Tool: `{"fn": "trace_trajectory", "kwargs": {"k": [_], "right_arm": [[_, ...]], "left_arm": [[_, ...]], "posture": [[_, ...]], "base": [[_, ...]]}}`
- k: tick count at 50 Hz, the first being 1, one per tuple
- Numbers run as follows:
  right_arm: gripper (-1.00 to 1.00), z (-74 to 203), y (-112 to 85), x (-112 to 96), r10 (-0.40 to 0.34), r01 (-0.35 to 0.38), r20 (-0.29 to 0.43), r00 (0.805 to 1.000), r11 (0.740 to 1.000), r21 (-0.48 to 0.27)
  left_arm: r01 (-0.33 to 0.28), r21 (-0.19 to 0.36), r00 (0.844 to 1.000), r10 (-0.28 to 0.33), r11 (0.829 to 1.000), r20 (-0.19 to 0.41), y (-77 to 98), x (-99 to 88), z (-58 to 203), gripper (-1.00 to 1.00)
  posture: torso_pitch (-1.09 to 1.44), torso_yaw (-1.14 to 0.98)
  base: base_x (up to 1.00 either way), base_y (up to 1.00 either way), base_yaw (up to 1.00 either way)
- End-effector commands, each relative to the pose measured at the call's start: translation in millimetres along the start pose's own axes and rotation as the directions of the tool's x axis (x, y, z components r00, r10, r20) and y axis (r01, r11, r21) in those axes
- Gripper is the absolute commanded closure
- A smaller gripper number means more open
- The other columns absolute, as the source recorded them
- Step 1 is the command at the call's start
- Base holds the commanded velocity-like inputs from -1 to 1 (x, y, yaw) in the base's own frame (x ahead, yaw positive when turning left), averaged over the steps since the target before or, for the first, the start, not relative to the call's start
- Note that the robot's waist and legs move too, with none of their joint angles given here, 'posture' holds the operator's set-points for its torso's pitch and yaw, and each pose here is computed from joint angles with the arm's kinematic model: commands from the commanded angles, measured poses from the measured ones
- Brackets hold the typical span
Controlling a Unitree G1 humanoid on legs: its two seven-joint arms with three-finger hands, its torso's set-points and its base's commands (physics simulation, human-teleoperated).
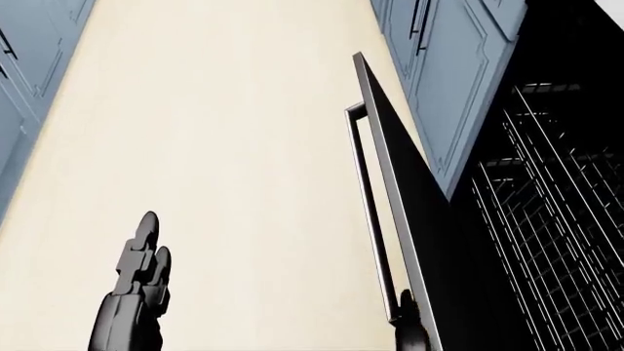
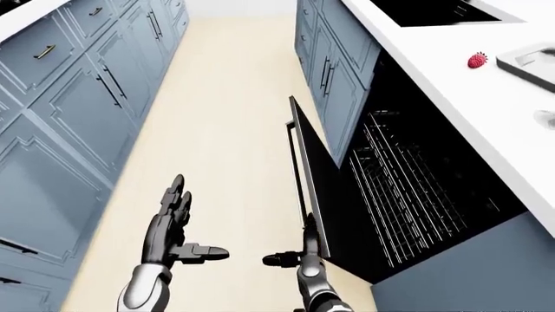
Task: Close the dishwasher door
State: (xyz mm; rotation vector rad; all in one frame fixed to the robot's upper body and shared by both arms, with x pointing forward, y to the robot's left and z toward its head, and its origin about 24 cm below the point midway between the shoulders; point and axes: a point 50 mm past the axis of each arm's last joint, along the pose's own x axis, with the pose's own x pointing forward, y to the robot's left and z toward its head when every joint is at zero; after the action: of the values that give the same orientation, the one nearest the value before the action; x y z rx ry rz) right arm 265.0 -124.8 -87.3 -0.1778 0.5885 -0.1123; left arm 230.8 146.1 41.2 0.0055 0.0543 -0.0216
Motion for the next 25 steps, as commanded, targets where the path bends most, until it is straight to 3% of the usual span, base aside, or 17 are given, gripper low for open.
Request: {"fn": "trace_trajectory", "kwargs": {"k": [1,25], "right_arm": [[-1.0,17.6,-1.7,3.7,-0.031,0.03,0.077,0.997,0.999,0.012],[-1.0,27.3,-11.2,5.4,-0.156,0.158,0.132,0.979,0.987,-0.009]], "left_arm": [[0.004,0.0,0.996,-0.004,1.0,0.085,-0.7,1.8,15.9,-1.0],[0.005,-0.003,0.996,-0.005,1.0,0.087,-0.5,1.1,17.3,-1.0]], "posture": [[0.15,0.0],[0.15,0.0]], "base": [[0.0,0.0,0.0],[0.0,0.0,0.0]]}}
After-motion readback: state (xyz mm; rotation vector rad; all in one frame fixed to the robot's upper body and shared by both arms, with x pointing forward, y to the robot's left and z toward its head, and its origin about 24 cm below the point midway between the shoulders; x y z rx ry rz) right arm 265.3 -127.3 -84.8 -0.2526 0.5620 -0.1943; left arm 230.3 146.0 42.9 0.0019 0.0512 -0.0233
